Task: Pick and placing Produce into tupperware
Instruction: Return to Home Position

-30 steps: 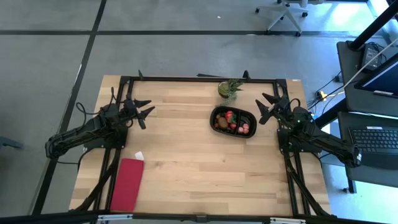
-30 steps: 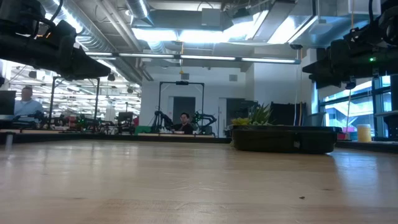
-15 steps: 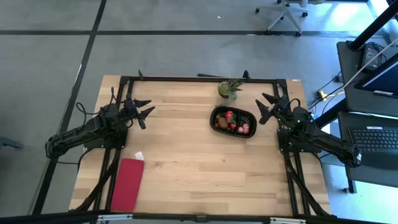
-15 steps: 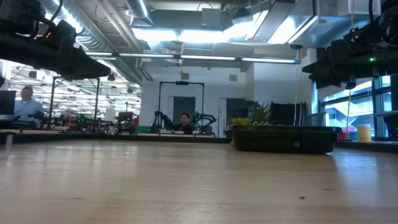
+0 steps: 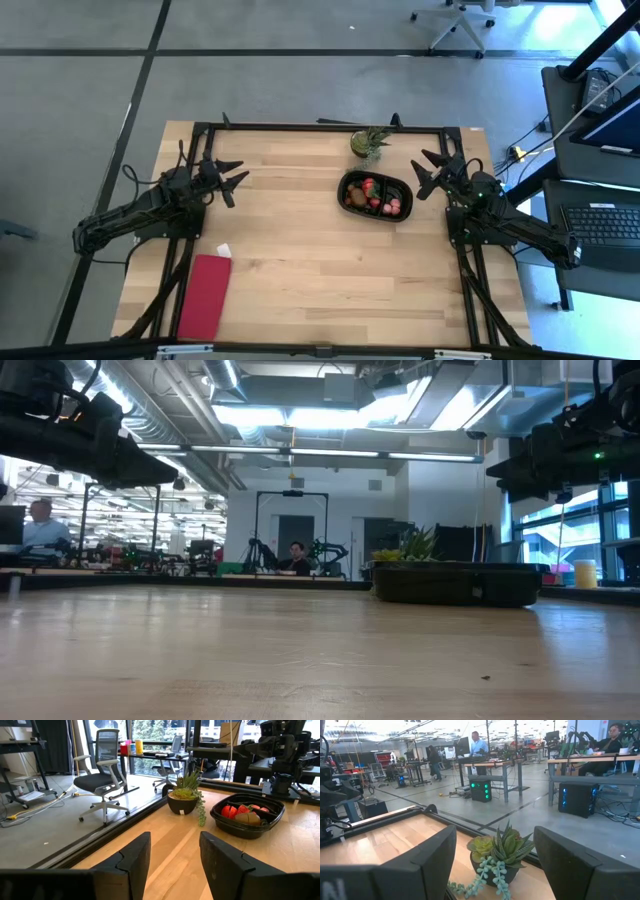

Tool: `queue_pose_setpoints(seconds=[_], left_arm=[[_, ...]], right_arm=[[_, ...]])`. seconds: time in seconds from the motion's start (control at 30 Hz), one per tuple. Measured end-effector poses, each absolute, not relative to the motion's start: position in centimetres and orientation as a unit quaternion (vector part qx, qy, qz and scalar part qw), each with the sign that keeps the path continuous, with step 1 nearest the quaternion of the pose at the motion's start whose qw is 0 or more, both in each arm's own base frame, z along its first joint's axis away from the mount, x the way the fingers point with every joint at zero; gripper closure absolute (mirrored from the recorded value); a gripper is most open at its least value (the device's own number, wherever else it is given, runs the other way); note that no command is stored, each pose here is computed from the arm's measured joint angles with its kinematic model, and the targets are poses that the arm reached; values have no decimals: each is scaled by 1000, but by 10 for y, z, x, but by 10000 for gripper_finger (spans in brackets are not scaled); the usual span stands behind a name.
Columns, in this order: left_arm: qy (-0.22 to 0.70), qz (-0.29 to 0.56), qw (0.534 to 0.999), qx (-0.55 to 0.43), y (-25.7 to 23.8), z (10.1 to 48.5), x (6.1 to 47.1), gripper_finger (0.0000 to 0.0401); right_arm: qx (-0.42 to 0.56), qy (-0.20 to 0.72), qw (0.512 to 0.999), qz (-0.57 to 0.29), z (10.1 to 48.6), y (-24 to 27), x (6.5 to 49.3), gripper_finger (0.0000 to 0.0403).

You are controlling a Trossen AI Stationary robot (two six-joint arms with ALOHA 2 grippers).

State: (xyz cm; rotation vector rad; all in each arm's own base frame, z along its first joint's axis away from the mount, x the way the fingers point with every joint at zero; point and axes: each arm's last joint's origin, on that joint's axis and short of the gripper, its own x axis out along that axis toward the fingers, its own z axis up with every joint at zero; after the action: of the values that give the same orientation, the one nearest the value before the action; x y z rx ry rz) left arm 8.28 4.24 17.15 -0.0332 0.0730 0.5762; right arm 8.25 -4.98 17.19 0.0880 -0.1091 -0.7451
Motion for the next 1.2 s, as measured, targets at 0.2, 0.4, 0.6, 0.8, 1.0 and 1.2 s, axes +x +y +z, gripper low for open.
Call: queue_pose_setpoints(seconds=[0.2, 0.4, 0.6, 0.8, 1.0, 1.2], left_arm=[[36, 284, 958, -16, 42, 172, 83, 231], [36, 284, 958, -16, 42, 172, 83, 230], [36, 284, 958, -16, 42, 172, 83, 237], [36, 284, 958, -16, 42, 172, 83, 240], [36, 284, 958, -16, 42, 172, 83, 231], [36, 284, 958, -16, 42, 172, 83, 235]], right_arm=[[43, -53, 929, -364, 172, -50, 82, 135], [43, -53, 929, -363, 172, -50, 82, 135], [44, -53, 929, -364, 172, -50, 82, 135], [43, -53, 929, -364, 172, -50, 82, 135], [43, -53, 929, -364, 172, -50, 82, 135], [43, -53, 929, -364, 172, -50, 82, 135]])
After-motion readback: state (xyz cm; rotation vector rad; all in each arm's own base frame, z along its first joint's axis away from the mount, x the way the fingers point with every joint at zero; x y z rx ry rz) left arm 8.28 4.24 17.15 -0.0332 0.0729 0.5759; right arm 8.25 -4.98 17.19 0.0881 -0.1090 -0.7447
